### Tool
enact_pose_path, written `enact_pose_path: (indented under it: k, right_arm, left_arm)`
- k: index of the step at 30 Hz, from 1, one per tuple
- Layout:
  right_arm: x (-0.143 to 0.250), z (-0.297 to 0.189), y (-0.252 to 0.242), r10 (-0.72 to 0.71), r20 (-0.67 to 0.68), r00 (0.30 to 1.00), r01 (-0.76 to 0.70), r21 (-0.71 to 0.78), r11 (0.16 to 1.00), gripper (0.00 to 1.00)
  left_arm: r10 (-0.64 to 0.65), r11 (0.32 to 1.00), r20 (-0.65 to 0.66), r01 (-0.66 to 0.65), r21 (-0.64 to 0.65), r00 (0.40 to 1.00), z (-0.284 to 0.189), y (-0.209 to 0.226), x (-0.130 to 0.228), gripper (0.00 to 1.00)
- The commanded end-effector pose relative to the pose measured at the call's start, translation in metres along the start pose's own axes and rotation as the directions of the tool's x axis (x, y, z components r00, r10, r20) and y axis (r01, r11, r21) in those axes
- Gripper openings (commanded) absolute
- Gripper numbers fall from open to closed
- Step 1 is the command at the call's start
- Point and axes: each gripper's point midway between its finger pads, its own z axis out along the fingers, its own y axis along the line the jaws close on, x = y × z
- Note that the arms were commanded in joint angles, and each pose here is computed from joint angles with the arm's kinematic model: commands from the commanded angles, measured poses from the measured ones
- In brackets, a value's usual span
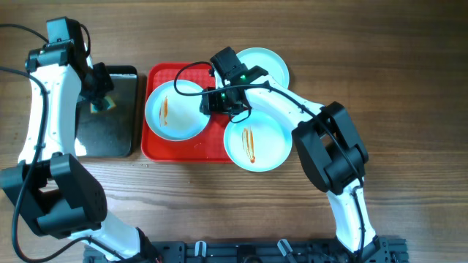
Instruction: Clean dirty plates on tray and stack at the side
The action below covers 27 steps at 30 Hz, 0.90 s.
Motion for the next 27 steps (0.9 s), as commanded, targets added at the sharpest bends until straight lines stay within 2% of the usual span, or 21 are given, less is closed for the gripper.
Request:
enact_pose_path:
  k: [1,3,7,12,21,27]
  right_arm:
    - [-0.004,-0.002,-0.011,0.004,0.014,1.0,-0.004,0.044,0.999,0.56]
    - [-0.004,-0.003,-0.014,0.014,0.012,1.0,-0.015,0.046,0.999,0.56]
    - [-0.004,-0.003,-0.014,0.017,0.008,1.0,-0.017,0.038,0.999,0.54]
    - [-0.008,-0.003,-0.012,0.011,0.021,1.0,-0.012,0.03,0.999,0.34]
    - [-0.016,-0.002,-0.007,0.0,0.055,0.999,0.0,0.011,1.0,0.34]
    - [-0.008,0.012,-0.008,0.033,0.015,0.999,-0.032,-0.021,0.999,0.17]
  left_arm:
    - [0.135,0.985,0.053,-0.139,0.098,0.99,-0.016,-0.038,-0.003,0.04]
    - [0.194,0.966,0.07,-0.203,0.159,0.979,-0.02,-0.065,0.001,0.04]
    - [0.283,0.937,0.073,-0.292,0.19,0.956,-0.005,-0.108,0.014,0.04]
    - [0.339,0.92,0.023,-0.336,0.199,0.941,0.042,-0.134,0.035,0.04]
    - [0.397,0.909,-0.133,-0.369,0.192,0.908,0.103,-0.142,0.078,0.04]
    - [0.401,0.912,-0.218,-0.366,0.182,0.89,0.104,-0.132,0.098,0.04]
